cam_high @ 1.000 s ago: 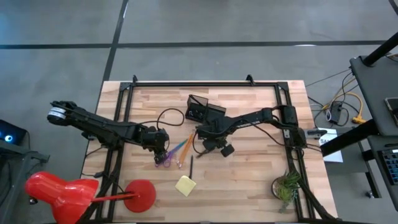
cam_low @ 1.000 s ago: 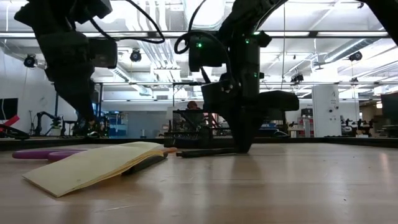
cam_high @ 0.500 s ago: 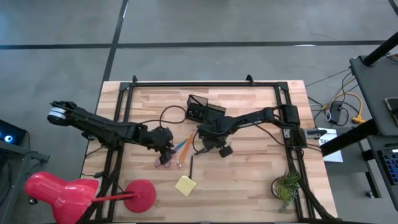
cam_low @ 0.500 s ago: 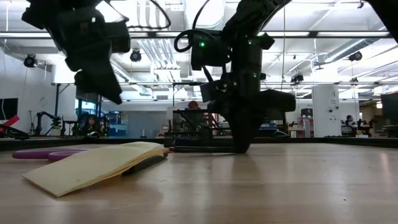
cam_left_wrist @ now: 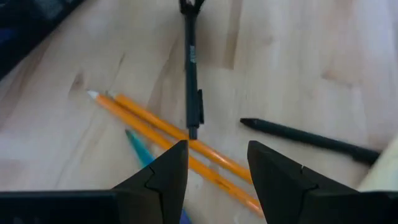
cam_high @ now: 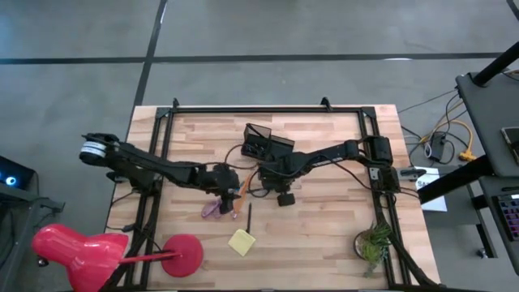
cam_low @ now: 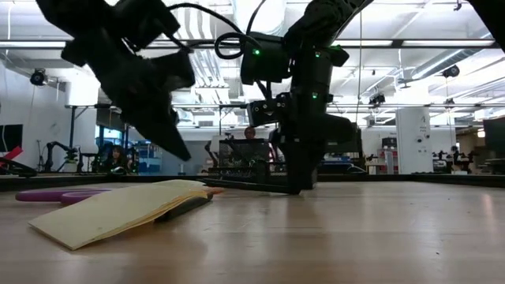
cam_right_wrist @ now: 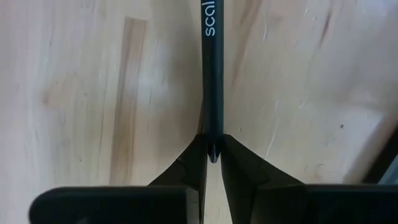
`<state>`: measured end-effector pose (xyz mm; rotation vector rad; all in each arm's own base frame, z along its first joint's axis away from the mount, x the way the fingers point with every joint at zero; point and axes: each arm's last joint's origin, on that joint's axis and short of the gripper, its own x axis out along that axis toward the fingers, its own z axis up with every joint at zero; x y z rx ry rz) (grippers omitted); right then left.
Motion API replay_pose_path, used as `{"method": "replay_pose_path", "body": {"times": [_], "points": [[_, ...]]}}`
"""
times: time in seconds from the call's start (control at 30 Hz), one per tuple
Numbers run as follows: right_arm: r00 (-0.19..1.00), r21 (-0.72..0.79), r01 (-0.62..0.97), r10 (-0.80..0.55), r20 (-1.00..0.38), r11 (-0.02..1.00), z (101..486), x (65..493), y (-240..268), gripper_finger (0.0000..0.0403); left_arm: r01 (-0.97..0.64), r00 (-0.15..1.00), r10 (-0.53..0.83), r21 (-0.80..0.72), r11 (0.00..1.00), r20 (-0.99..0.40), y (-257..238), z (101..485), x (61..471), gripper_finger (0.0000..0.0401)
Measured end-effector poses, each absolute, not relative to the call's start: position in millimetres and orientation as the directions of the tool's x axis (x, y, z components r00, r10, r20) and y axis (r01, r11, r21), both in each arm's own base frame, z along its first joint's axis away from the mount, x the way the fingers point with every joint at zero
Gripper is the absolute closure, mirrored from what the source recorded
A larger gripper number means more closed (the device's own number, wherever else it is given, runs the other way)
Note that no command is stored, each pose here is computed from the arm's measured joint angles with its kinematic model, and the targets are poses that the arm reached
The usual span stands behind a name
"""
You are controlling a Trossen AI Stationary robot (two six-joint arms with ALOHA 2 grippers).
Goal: Pick and place office supplies into organizer
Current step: Put the top black pen into the black desk organizer
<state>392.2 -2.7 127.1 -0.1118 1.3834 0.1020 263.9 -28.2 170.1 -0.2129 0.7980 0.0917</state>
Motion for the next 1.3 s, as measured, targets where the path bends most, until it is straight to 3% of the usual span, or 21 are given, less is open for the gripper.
{"method": "replay_pose_path", "body": {"times": [0.23,1.03,1.17,1.3], "points": [[0.192,-0.025,-0.121,-0.001,-0.981,0.992,127,393,-2,0.0375,-0.099,0.702,0.000,-0.098,0.990,-0.712,-30,164,286,0.0249],[0.231,-0.030,-0.119,-0.001,-0.973,0.992,129,397,-3,0.0375,-0.186,0.630,0.100,-0.026,0.982,-0.770,-17,133,296,0.0251],[0.233,-0.030,-0.119,-0.001,-0.972,0.992,129,397,-3,0.0375,-0.166,0.640,0.099,-0.011,0.986,-0.762,-18,133,298,0.0280],[0.237,-0.030,-0.119,-0.001,-0.971,0.992,131,397,-3,0.0375,-0.148,0.641,0.098,0.003,0.989,-0.762,-18,133,298,0.0337]]}}
